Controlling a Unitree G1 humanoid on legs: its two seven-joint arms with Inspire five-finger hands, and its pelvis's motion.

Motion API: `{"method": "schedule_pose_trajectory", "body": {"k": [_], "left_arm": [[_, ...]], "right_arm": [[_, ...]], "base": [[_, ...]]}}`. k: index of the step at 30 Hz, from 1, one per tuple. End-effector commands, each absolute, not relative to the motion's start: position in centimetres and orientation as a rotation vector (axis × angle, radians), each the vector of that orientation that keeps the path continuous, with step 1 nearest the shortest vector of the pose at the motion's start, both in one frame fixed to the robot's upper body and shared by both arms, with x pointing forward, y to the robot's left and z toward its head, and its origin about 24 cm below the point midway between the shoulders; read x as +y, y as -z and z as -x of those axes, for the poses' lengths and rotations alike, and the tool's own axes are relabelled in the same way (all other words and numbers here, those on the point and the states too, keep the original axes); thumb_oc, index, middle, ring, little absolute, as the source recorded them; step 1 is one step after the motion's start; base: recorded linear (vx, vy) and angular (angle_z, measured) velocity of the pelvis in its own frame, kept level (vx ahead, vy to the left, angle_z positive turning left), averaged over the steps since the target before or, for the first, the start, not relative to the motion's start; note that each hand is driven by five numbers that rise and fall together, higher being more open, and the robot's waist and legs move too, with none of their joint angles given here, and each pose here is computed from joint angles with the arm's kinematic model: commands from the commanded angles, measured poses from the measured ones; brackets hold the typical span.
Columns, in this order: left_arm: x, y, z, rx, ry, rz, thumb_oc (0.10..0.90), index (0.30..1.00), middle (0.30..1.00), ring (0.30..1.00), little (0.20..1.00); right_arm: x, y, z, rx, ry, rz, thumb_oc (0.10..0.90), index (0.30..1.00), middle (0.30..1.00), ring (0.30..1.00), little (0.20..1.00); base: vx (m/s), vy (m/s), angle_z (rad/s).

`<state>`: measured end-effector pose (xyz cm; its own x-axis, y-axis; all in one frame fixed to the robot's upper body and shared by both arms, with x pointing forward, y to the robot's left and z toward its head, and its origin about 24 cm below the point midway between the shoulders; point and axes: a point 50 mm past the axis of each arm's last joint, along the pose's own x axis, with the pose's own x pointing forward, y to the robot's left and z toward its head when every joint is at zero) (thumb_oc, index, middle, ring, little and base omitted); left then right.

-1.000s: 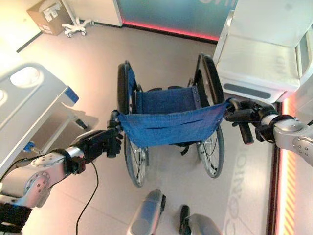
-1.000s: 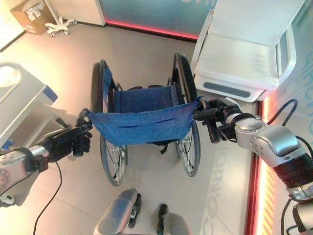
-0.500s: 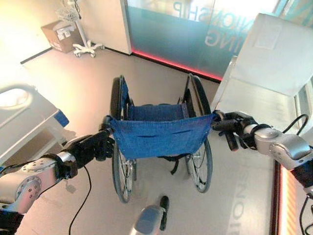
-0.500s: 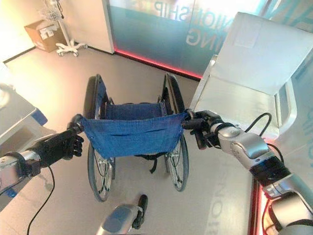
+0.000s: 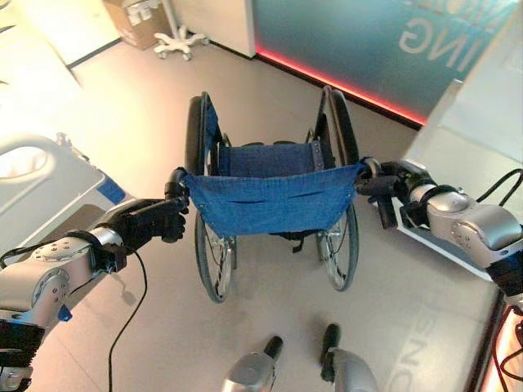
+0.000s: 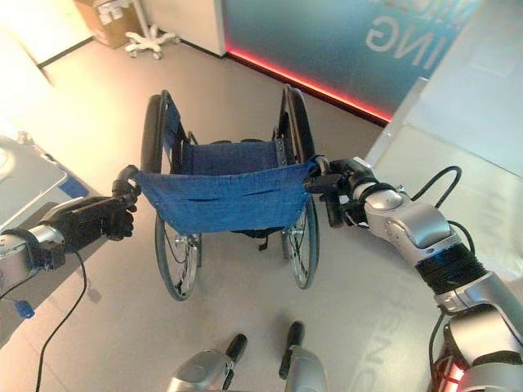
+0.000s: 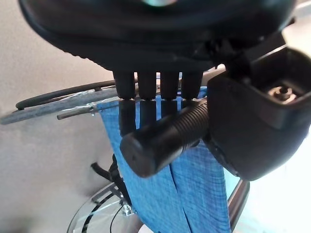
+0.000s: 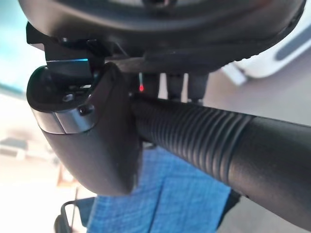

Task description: Push the wheelchair next to the bed

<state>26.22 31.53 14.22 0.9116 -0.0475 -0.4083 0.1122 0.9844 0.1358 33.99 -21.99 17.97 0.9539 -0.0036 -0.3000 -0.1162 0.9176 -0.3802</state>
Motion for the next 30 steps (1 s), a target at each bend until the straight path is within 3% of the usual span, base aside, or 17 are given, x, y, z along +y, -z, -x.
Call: {"method": "schedule_pose_trajectory", "body": {"k": [1, 6, 16, 30], "left_arm": [[33.7, -20.8, -25.3, 0.185, -0.007, -0.374, 0.400, 0.300, 0.300, 0.300, 0.300], [33.4, -19.1, -24.9, 0.214, 0.000, -0.320, 0.400, 0.300, 0.300, 0.300, 0.300], [33.9, -17.6, -24.0, 0.224, -0.087, -0.245, 0.400, 0.300, 0.300, 0.300, 0.300], [34.0, -19.3, -25.2, 0.197, -0.122, -0.312, 0.400, 0.300, 0.300, 0.300, 0.300]], "right_arm": [[-17.2, -26.0, -33.6, -0.007, -0.252, 0.395, 0.400, 0.300, 0.300, 0.300, 0.300], [-17.8, -26.3, -34.0, 0.036, -0.262, 0.397, 0.400, 0.300, 0.300, 0.300, 0.300], [-16.9, -25.6, -33.3, 0.013, -0.338, 0.495, 0.400, 0.300, 0.300, 0.300, 0.300], [-14.8, -20.8, -35.7, 0.028, -0.368, 0.407, 0.400, 0.300, 0.300, 0.300, 0.300]], "base": [[0.60, -0.498, 0.62], [0.40, -0.303, 0.97], [0.33, -0.258, 0.18], [0.56, -0.066, -0.19]]}}
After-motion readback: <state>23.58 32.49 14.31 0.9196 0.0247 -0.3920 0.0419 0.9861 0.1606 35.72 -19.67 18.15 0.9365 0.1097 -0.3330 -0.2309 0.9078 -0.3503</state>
